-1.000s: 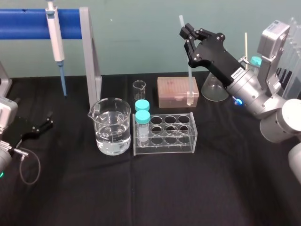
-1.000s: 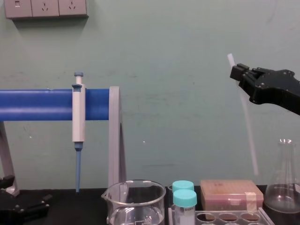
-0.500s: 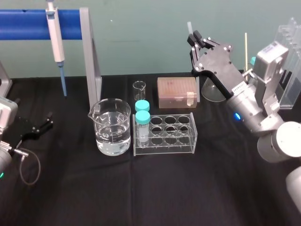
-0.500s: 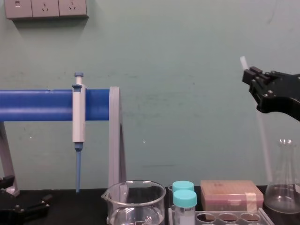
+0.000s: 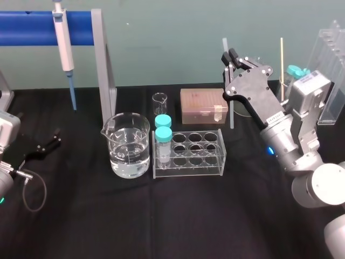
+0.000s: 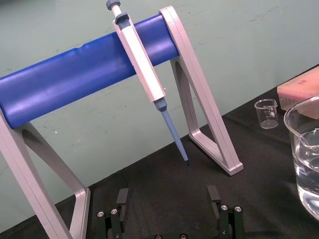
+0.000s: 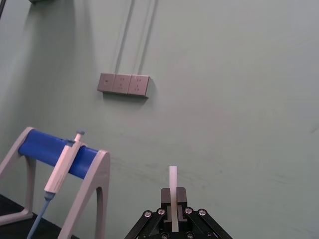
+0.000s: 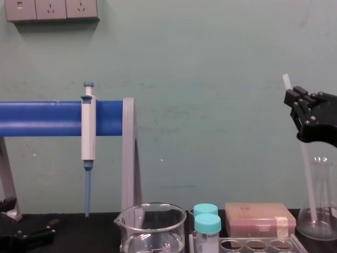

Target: Pick up the stirring rod with one hand, then place it down.

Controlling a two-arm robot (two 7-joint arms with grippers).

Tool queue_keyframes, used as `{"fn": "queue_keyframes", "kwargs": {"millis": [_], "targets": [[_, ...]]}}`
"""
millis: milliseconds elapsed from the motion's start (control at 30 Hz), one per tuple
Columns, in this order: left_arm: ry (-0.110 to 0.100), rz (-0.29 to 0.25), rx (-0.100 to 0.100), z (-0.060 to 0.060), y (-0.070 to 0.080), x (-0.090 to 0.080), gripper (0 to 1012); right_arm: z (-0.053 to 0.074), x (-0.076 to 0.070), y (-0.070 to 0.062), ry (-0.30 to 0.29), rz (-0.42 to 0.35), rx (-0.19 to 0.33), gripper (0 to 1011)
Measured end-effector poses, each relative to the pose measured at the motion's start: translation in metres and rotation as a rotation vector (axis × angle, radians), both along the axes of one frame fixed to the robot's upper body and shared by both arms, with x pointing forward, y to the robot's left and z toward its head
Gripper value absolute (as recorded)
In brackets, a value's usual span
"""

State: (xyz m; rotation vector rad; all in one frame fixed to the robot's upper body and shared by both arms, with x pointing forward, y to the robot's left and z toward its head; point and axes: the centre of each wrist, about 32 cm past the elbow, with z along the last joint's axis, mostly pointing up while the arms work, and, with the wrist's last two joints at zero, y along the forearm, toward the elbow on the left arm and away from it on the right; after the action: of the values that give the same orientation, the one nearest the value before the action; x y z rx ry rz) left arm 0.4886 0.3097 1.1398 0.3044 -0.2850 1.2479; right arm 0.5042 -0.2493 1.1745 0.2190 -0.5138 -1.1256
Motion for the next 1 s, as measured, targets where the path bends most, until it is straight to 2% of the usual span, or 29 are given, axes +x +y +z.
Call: {"fn": "queue_keyframes", "kwargs": {"millis": [433, 1000], "targets": [[0.000, 0.000, 0.000, 0.0000, 0.0000, 0.0000, 1000, -0.0040, -0.0067, 0.0030, -0.021, -0.021, -0.010, 66], [0.000, 0.000, 0.000, 0.0000, 0.0000, 0.0000, 1000, -0.0039, -0.0066, 0.0031, -0.019, -0.020, -0.008, 65]]}}
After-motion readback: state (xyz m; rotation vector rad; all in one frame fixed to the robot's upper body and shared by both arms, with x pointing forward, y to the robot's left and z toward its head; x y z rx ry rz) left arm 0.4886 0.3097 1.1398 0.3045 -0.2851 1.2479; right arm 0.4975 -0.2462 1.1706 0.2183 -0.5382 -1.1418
